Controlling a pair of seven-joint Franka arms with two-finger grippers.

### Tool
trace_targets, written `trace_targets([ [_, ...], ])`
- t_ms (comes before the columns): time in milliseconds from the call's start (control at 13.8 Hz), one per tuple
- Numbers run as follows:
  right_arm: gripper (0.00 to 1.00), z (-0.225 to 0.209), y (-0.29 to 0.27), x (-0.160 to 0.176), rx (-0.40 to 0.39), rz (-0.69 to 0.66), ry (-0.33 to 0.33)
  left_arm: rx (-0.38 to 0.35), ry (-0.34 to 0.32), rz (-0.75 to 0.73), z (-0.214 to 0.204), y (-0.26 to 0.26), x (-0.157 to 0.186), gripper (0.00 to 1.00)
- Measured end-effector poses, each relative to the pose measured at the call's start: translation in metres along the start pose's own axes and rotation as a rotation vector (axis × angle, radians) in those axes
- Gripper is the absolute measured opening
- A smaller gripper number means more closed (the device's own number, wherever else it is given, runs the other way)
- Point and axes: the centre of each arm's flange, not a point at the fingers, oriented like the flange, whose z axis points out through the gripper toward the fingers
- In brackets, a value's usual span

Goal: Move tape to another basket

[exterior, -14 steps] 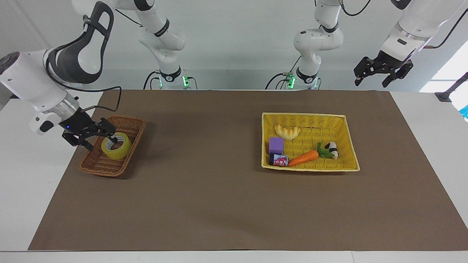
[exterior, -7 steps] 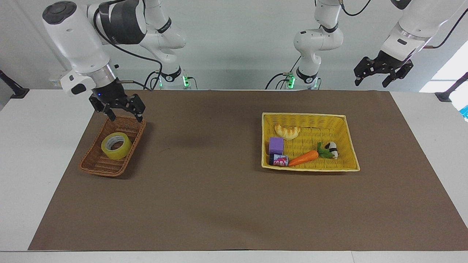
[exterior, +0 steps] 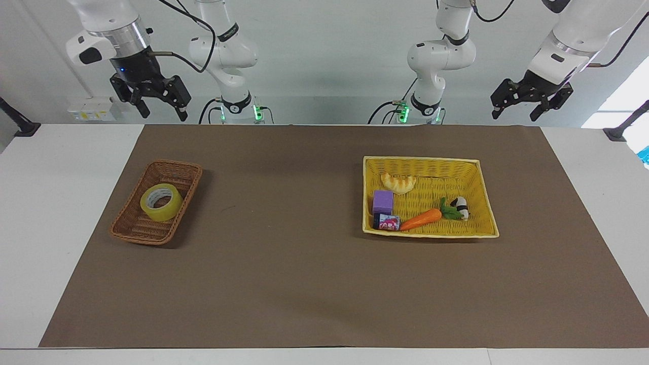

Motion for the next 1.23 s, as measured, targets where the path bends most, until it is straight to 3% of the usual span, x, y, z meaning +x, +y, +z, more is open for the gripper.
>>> trace_targets([
  [362,1.0,0.0116,0.0015,-0.0061,-0.005,0.002,-0.03,0.0,0.0,0.0,0.0,0.0,0.0,1.0],
  [868,1.0,0.0049,0.0013,0.0035,-0.001,-0.002,-0.009,0.0,0.0,0.0,0.0,0.0,0.0,1.0],
  [1230,1.0,0.0052,0.0018,0.0036,-0.04,-0.061,-0.005,0.0,0.0,0.0,0.0,0.0,0.0,1.0],
])
